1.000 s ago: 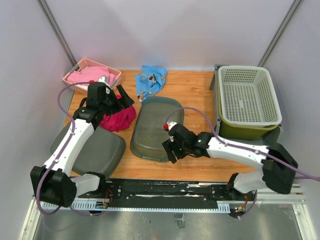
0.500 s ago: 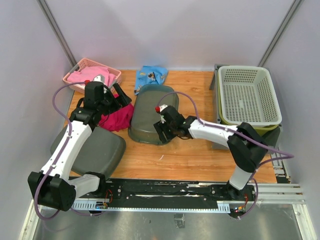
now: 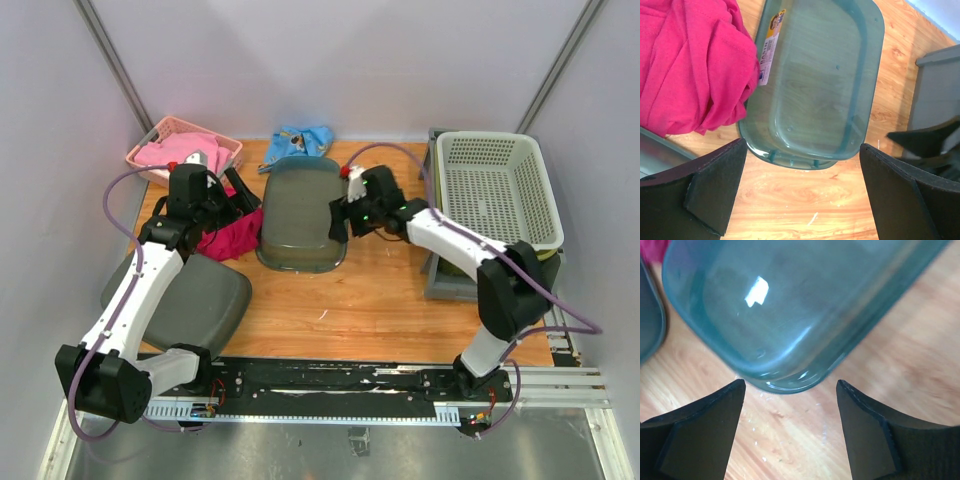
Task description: Turn the large container upside down
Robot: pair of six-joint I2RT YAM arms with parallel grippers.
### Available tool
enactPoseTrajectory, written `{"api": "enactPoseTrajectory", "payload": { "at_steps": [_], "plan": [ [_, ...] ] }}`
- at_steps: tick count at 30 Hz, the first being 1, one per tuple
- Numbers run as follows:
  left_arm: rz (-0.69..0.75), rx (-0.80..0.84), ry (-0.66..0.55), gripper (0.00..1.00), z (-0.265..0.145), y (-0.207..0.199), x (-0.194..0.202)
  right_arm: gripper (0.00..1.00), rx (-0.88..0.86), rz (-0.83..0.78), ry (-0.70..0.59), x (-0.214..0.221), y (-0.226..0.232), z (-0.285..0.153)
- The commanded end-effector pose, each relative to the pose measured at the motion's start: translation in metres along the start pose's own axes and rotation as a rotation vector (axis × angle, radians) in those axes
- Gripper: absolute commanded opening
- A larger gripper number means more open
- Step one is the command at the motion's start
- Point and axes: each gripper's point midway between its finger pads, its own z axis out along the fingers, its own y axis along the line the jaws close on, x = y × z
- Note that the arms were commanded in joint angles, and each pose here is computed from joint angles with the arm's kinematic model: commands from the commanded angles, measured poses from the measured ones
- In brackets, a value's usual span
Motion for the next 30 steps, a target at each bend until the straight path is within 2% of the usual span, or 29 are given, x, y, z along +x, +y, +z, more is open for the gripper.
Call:
{"api": "enactPoseTrajectory", "payload": {
  "at_steps": [1,3,5,7,13,20,30],
  "plan": [
    [0.007,-0.002,-0.049,0.99,-0.007,-0.005,-0.015,0.75,-0.007,0.22,-0.133,-0.034,-0.038,-0.021],
    [0.005,-0.004,-0.053,0.99,-0.006,-0.006,-0.017,0.74,0.021,0.292,-0.136,-0.04,-0.052,-0.015],
    [0.002,-0.004,-0.053,0.99,-0.006,-0.007,-0.019,0.74,0.094,0.381,-0.109,-0.039,-0.066,-0.006],
    [0.0,0.001,-0.054,0.99,-0.008,-0.009,-0.02,0.73,0.095,0.467,-0.063,-0.034,-0.069,0.009],
    [-0.004,0.005,-0.053,0.99,-0.011,-0.008,-0.018,0.72,-0.054,0.583,-0.066,-0.045,-0.053,0.05],
    [-0.015,0.014,-0.044,0.99,-0.014,-0.008,-0.012,0.71,-0.129,0.604,-0.103,-0.07,-0.034,0.088],
    [-0.019,0.024,-0.04,0.99,-0.017,-0.008,-0.01,0.7,-0.259,0.552,-0.105,-0.1,0.003,0.117]
  ]
}}
